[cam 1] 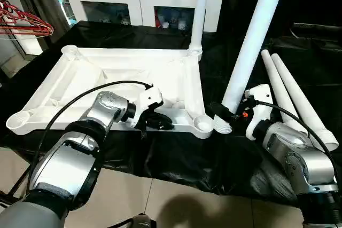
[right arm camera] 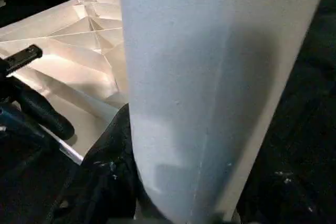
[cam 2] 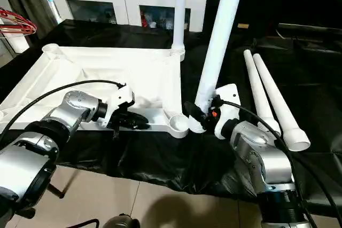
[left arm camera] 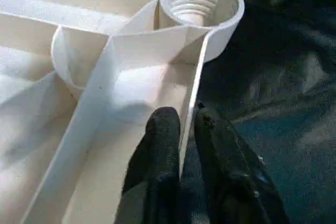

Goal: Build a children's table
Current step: Insert table leg to table base

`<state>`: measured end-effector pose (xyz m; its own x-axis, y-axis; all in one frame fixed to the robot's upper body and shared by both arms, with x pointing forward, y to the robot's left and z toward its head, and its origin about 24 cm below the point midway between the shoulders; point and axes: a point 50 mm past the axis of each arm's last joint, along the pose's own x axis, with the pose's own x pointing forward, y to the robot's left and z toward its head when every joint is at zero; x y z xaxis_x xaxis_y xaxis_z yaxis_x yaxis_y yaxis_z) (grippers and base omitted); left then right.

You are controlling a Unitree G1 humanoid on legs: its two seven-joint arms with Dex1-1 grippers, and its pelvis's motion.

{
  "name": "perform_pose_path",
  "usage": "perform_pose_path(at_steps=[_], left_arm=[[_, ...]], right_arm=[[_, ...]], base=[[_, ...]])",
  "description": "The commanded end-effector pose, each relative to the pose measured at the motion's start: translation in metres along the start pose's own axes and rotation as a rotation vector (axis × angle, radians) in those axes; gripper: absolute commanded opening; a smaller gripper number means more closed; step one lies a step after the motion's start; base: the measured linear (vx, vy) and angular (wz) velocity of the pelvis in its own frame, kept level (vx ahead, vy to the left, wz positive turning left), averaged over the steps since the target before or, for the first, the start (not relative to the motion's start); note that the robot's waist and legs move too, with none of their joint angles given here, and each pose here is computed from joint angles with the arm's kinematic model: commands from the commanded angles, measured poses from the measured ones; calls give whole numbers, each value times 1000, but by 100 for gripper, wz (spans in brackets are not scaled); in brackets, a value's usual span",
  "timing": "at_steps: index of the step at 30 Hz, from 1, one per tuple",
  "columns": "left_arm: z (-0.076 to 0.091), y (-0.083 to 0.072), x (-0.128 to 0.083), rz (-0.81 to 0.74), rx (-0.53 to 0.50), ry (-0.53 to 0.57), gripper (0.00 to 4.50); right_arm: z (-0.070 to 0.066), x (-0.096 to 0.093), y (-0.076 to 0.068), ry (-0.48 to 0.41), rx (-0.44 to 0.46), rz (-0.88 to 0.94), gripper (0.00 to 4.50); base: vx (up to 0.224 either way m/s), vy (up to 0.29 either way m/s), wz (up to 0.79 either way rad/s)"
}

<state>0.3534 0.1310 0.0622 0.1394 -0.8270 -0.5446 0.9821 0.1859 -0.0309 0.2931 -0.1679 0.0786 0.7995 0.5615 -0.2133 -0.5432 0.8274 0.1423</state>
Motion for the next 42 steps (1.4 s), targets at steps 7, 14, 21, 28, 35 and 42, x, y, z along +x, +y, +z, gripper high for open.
perform_pose_path(at_steps=[7,14,21,28,35,42], left_arm=[[-6,-4,2,-45,37,79,1],[-6,-2,2,-14,39,75,57],[-5,-1,1,-2,36,66,66],[-2,0,0,4,14,31,30],[-6,-2,0,-31,-13,29,0],[-22,-12,11,-33,-1,78,0]], right_arm=[[2,2,0,3,-16,6,190],[2,3,0,5,-20,6,190],[2,3,0,5,-21,6,190],[3,3,-1,1,-21,4,190],[6,6,1,13,-34,47,190],[10,11,2,25,-47,77,190]], base=[[0,0,0],[0,0,0],[0,0,0],[0,0,0],[0,0,0],[0,0,0]])
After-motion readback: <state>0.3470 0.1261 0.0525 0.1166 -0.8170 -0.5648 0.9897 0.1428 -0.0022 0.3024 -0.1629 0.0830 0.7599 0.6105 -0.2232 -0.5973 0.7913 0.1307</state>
